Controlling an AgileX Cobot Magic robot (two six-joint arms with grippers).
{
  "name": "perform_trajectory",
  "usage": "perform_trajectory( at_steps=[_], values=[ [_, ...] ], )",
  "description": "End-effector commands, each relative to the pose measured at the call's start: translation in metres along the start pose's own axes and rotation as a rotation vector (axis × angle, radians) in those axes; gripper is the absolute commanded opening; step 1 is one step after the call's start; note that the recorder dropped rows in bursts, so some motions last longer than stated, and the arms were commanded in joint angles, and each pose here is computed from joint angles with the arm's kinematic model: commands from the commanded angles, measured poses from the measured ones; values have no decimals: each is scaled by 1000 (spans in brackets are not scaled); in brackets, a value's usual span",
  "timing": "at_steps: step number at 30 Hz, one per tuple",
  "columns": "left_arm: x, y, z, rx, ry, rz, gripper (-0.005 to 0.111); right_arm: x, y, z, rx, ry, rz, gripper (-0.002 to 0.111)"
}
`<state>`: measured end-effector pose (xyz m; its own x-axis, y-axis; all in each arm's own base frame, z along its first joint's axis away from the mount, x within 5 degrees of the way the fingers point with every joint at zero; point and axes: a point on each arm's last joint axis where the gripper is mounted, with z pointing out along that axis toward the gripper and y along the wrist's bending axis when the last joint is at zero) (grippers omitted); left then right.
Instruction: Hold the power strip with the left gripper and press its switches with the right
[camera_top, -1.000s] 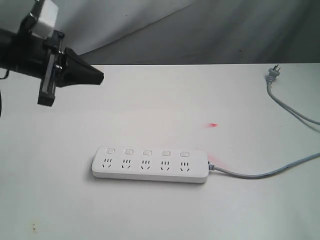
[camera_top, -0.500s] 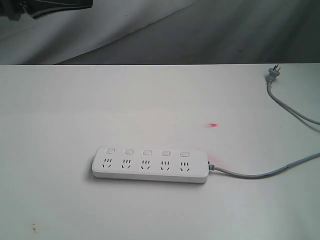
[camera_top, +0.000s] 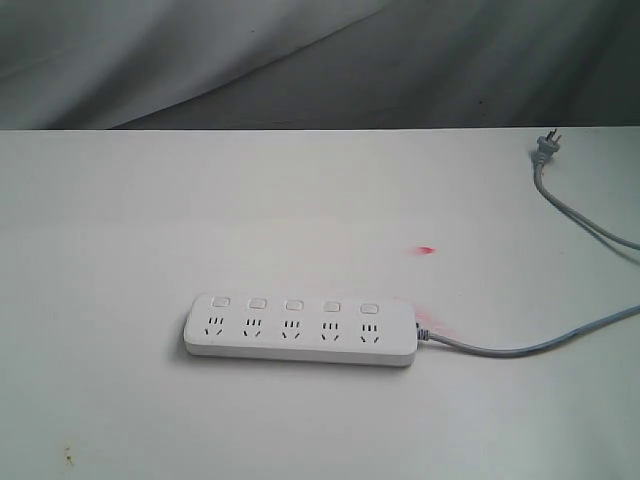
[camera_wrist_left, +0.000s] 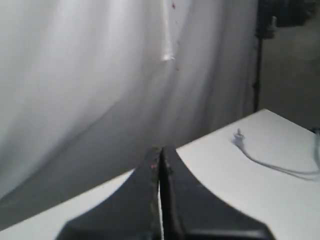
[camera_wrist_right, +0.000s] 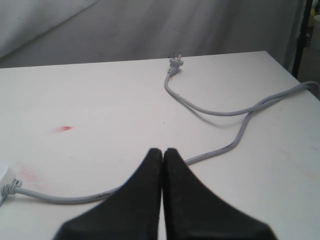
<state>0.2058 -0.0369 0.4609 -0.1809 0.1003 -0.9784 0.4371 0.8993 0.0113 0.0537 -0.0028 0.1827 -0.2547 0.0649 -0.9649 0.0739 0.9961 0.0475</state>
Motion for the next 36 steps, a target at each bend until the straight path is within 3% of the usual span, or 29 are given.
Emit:
perform_trajectory(
  at_steps=[1, 5, 8, 14, 19, 27, 36],
  values=[
    [-13, -6, -50, -193, -103, -30, 0, 1, -1, 0, 10, -2, -9, 0],
    [-16, -4, -86, -379, -162, -109, 0, 1, -1, 0, 10, -2, -9, 0],
    [-17, -4, -103, -462, -195, -109, 0, 1, -1, 0, 10, -2, -9, 0],
    [-11, -6, -109, -485, -233, -75, 0, 1, -1, 0, 10, -2, -9, 0],
    [14, -2, -95, -476, -223, -84, 0, 1, -1, 0, 10, -2, -9, 0],
    [90, -3, -75, -456, -201, -112, 0, 1, -1, 0, 10, -2, -9, 0],
    [188, -19, -84, -443, -178, -190, 0, 1, -1, 0, 10, -2, -9, 0]
  ],
)
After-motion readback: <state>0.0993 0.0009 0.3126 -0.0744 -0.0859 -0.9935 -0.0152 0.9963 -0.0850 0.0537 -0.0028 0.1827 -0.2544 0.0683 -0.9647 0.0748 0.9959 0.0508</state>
